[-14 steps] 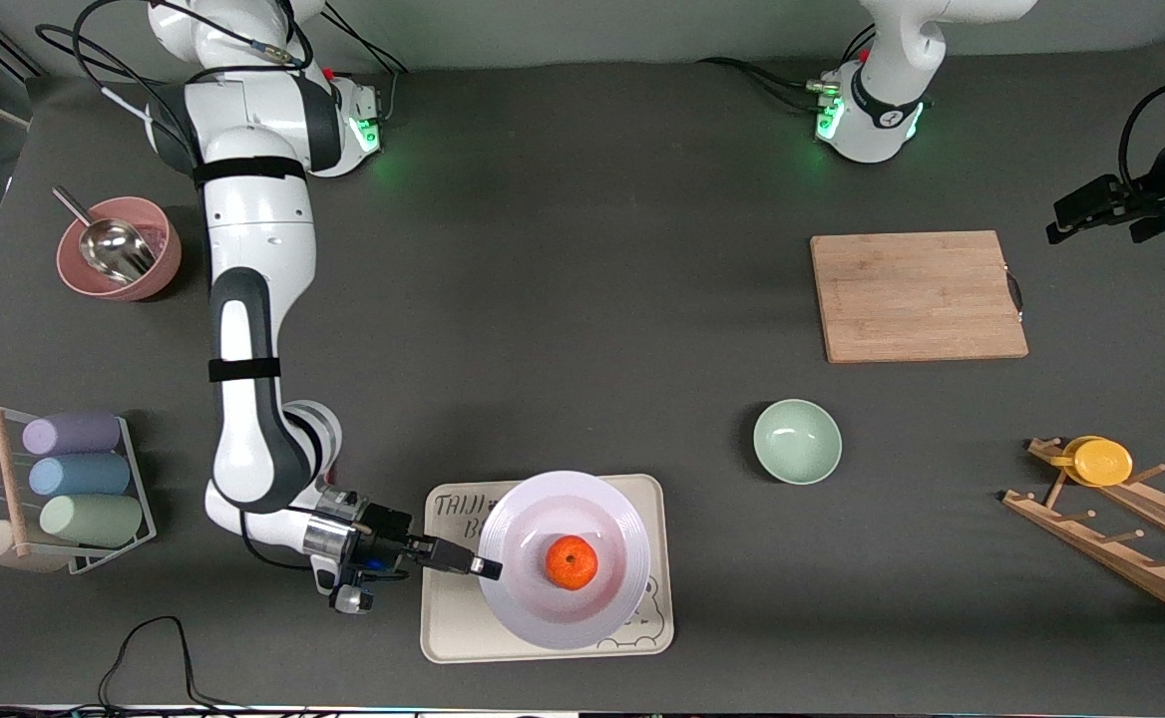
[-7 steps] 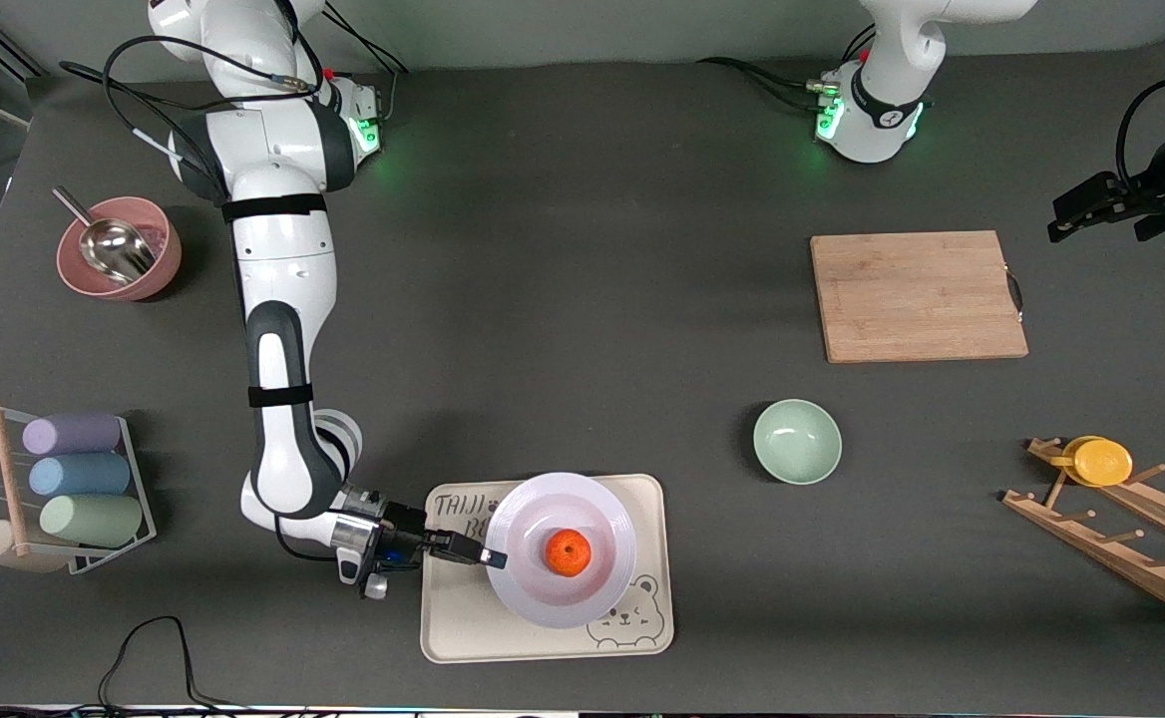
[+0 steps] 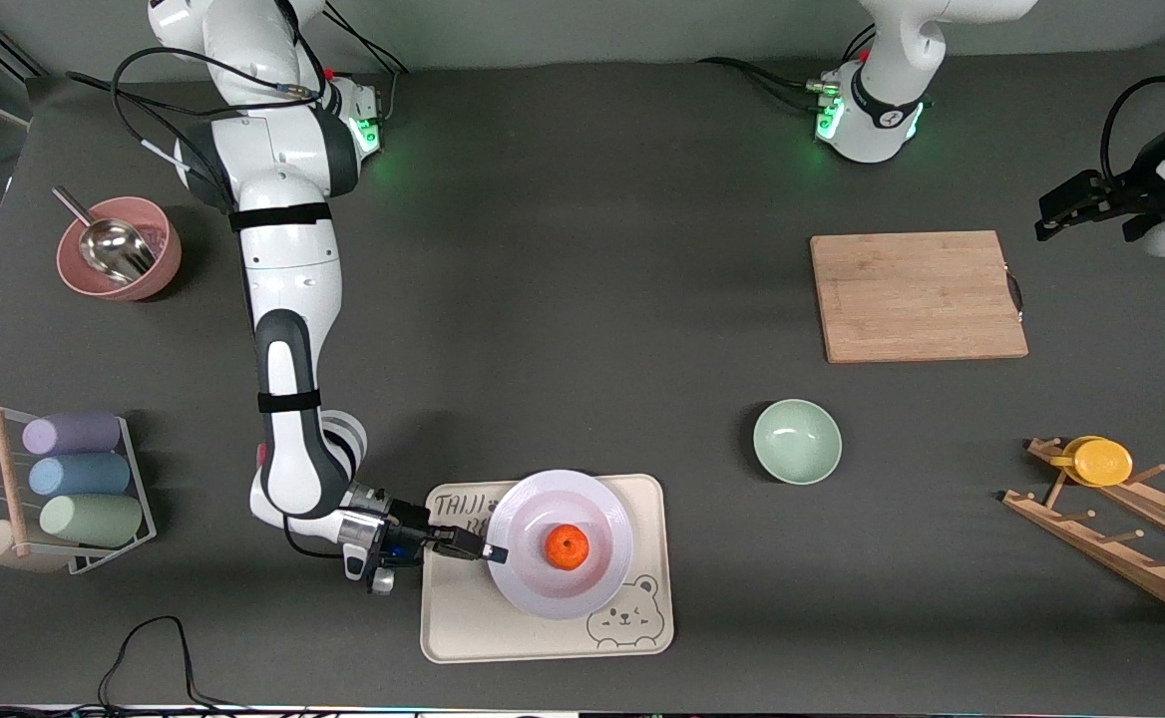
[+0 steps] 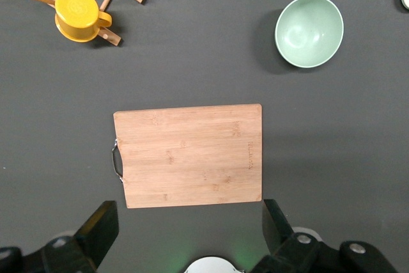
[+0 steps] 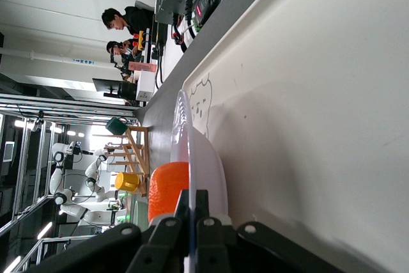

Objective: Place orange and plate with both arms

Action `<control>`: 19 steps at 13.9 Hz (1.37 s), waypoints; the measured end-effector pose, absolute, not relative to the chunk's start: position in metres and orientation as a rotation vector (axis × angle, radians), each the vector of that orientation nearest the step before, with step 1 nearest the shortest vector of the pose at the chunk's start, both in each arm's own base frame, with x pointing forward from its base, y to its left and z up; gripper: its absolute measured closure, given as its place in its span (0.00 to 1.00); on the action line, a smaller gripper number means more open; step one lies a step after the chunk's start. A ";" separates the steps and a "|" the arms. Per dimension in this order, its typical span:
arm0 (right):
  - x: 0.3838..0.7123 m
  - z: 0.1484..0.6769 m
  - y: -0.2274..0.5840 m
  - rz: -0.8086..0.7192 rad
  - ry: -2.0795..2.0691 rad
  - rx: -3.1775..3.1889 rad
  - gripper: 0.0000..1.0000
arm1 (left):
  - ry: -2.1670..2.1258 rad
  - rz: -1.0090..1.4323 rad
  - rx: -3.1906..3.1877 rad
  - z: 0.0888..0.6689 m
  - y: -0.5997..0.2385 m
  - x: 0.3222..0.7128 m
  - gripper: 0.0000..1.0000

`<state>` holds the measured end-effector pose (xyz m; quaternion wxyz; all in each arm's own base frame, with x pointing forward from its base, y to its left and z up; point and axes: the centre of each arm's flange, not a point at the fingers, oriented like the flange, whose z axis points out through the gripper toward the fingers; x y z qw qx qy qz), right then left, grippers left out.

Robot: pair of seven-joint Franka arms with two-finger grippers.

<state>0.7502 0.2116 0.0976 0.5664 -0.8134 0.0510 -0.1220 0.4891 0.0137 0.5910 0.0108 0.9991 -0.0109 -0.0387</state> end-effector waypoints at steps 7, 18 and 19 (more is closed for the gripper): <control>0.750 0.098 0.212 -0.288 0.118 -1.912 0.38 | -0.035 -0.128 3.118 0.591 0.013 0.489 0.00; 0.778 0.254 0.143 -0.209 -0.275 -2.344 0.01 | -0.036 -0.128 3.118 0.591 0.013 0.489 0.00; 0.776 0.278 0.132 -0.182 -0.344 -2.398 0.00 | -0.036 -0.128 3.118 0.591 0.013 0.489 0.00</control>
